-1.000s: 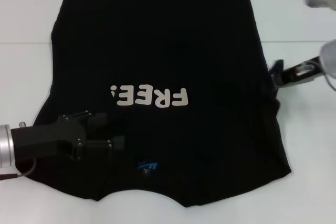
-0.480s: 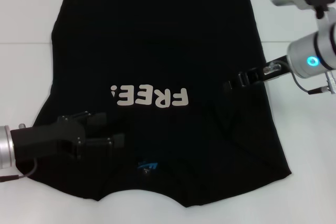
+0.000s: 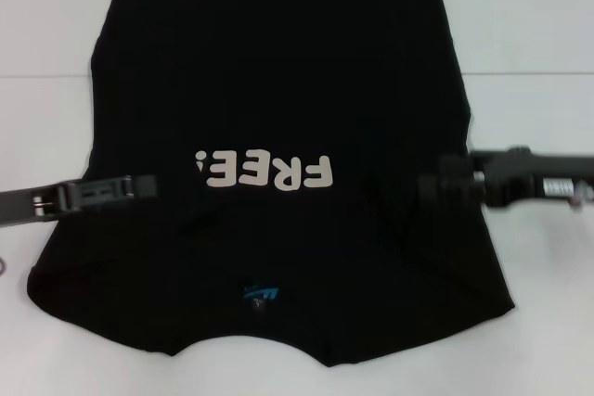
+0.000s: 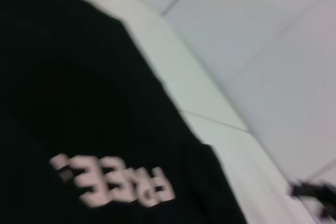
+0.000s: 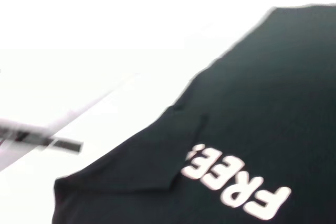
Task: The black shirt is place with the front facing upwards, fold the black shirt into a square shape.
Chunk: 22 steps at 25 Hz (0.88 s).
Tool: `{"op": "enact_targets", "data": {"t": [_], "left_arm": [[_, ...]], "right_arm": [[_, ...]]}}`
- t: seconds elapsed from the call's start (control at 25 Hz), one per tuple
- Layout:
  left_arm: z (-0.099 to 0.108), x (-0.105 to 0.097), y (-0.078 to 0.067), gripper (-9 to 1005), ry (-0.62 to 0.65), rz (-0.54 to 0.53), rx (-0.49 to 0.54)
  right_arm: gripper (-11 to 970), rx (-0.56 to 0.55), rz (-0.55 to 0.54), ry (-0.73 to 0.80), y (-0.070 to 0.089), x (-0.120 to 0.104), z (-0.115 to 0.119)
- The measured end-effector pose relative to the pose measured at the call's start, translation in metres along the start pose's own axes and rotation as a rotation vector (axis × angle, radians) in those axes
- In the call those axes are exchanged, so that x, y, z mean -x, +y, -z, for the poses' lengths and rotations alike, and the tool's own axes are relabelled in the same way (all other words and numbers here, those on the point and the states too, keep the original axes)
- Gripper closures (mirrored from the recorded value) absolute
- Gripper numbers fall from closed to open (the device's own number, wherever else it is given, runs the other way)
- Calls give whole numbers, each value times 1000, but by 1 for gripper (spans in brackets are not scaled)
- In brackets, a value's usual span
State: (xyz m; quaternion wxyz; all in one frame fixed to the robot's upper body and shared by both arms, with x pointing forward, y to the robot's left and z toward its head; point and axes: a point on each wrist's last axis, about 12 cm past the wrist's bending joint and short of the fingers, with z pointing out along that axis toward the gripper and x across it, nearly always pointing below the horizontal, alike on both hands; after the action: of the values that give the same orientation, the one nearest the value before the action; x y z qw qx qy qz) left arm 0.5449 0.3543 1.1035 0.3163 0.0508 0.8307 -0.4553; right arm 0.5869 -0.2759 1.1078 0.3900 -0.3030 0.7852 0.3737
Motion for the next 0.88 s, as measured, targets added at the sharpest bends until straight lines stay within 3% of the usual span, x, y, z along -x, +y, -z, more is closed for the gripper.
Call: {"op": "enact_targets", "data": {"t": [0.2, 0.28, 0.56, 0.88], "left_arm": [[28, 16, 12, 77, 94, 228, 206], [33, 19, 14, 82, 132, 266, 264], [40, 26, 22, 98, 223, 282, 444], [28, 25, 23, 117, 282, 245, 502]], "right_arm": [[199, 26, 133, -15, 12, -36, 2], [158, 33, 155, 0, 17, -46, -1], [39, 58, 161, 30, 22, -58, -8], [14, 63, 159, 29, 21, -56, -7]]}}
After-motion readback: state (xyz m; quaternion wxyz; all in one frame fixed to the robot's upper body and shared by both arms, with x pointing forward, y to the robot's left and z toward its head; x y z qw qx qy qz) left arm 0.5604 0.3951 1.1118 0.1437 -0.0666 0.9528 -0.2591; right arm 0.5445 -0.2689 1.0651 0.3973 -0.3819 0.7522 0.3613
